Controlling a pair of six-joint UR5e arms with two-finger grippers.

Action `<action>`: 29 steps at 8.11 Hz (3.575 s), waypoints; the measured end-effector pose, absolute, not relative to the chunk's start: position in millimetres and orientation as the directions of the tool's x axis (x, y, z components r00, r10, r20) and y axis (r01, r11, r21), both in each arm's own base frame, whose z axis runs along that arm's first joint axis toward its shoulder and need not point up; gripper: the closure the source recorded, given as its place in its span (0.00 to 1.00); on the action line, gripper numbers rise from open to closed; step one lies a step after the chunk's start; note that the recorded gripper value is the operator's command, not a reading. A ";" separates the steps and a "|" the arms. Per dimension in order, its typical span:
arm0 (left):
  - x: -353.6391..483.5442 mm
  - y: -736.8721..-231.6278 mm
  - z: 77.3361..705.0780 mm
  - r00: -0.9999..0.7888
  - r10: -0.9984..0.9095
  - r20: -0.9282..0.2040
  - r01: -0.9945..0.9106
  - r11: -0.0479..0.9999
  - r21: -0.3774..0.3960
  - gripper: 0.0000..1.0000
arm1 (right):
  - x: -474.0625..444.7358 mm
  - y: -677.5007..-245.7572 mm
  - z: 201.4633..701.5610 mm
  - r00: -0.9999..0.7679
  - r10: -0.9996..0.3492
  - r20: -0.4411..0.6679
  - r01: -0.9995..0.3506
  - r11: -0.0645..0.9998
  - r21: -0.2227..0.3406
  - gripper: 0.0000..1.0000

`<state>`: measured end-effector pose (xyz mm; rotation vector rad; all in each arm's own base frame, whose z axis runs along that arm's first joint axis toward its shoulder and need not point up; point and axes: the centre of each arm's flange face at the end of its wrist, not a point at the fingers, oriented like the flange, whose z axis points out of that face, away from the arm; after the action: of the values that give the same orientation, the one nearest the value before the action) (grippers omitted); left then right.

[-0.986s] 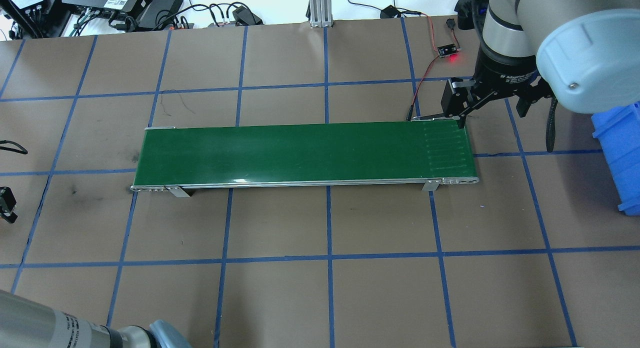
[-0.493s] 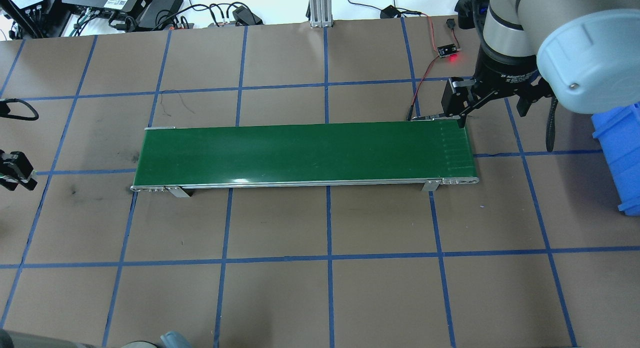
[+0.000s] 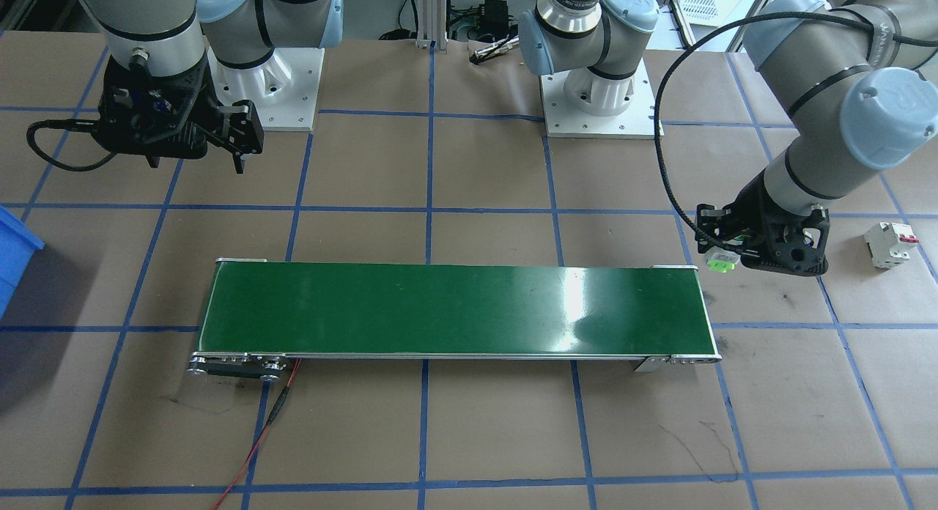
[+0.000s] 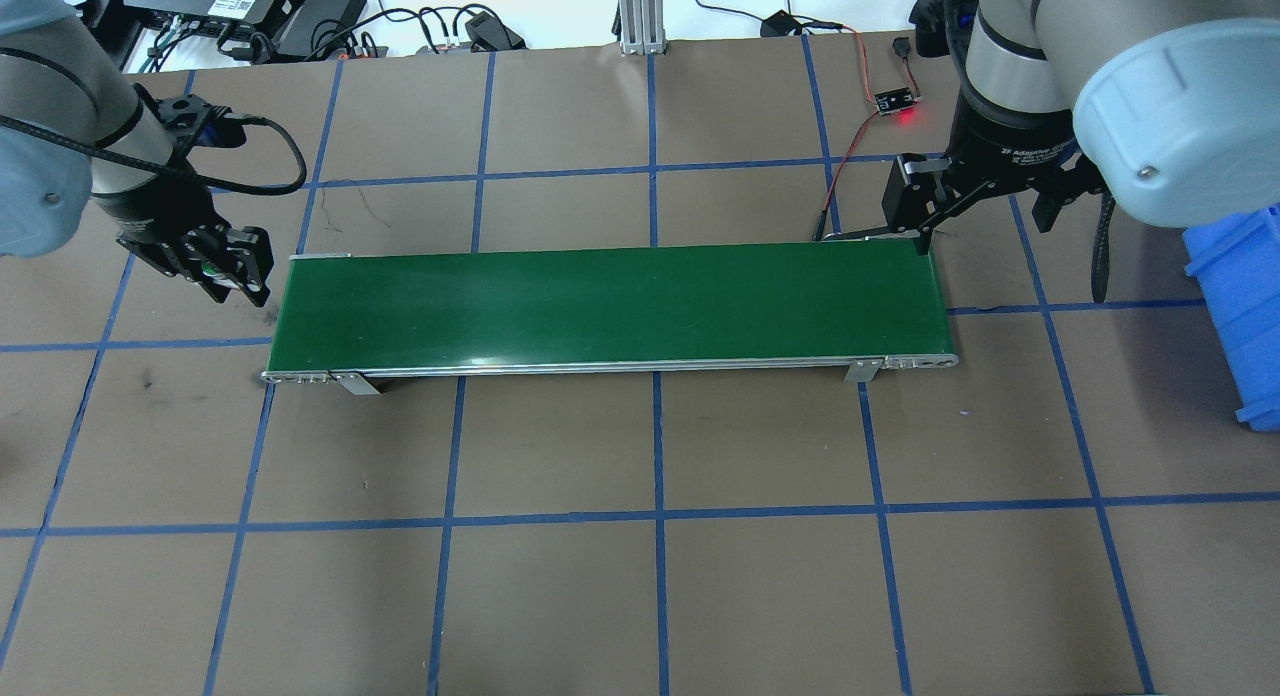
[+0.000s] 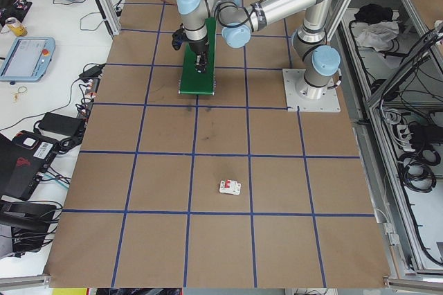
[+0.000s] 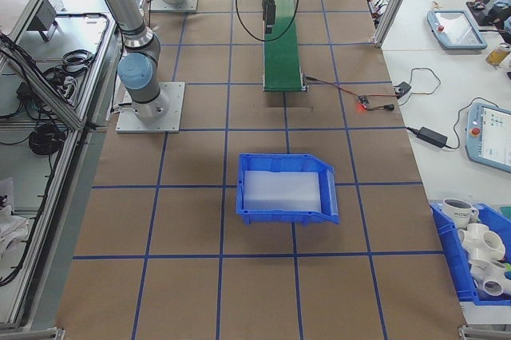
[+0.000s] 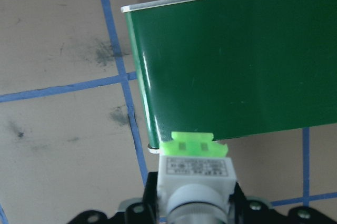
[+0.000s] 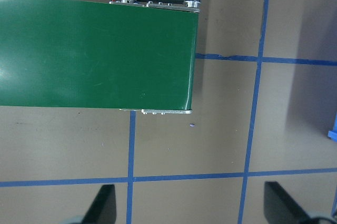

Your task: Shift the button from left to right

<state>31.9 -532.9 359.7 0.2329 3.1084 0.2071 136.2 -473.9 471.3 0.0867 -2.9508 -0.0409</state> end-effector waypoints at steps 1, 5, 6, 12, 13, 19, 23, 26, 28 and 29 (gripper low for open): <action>20.5 -539.5 346.4 -0.992 0.127 -0.003 0.125 0.981 0.147 1.00 | 136.2 -474.0 470.9 -0.980 -0.060 0.187 -0.055 0.998 0.035 0.00; 14.6 -566.7 290.9 -0.998 0.045 0.047 0.053 0.985 0.166 1.00 | 136.0 -473.6 470.9 -0.980 -0.059 0.187 -0.053 0.998 0.037 0.00; 17.2 -569.4 287.7 -0.997 0.072 0.030 0.076 0.984 0.161 1.00 | 136.0 -473.6 470.9 -0.981 -0.059 0.187 -0.053 0.998 0.037 0.00; 27.2 -574.3 246.6 -0.991 0.131 -0.011 0.124 0.958 0.260 0.03 | 136.1 -473.8 470.8 -0.981 -0.059 0.186 -0.053 0.998 0.036 0.00; 27.8 -573.2 244.3 -0.991 0.132 -0.014 0.123 0.953 0.275 0.00 | 136.3 -474.0 470.6 -0.981 -0.058 0.184 -0.053 0.998 0.035 0.00; -48.7 -518.6 341.1 -0.998 0.051 0.045 0.061 0.961 0.270 0.00 | 136.6 -474.3 470.4 -0.982 -0.056 0.181 -0.051 0.998 0.034 0.00; -102.0 -489.3 412.4 -0.995 0.082 0.057 0.089 0.987 0.131 0.00 | 136.7 -474.6 470.7 -0.982 -0.056 0.181 -0.051 0.998 0.031 0.00; -124.4 -495.7 415.7 -0.990 0.130 0.053 0.135 0.985 0.108 0.00 | 135.9 -474.3 470.6 -0.981 -0.057 0.186 -0.051 0.998 0.035 0.00; -118.9 -503.3 413.9 -0.992 0.116 0.051 0.121 0.987 0.101 0.00 | 137.9 -482.1 467.5 -0.984 -0.060 0.169 -0.059 0.998 0.012 0.00; -115.1 -505.4 415.5 -0.993 0.106 0.053 0.111 0.989 0.096 0.00 | 139.5 -489.4 466.5 -0.986 -0.056 0.158 -0.060 0.998 -0.021 0.00</action>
<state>-115.1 -505.4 415.5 0.1731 3.1805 0.1573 139.5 -489.4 466.5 0.0875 -2.9826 0.0389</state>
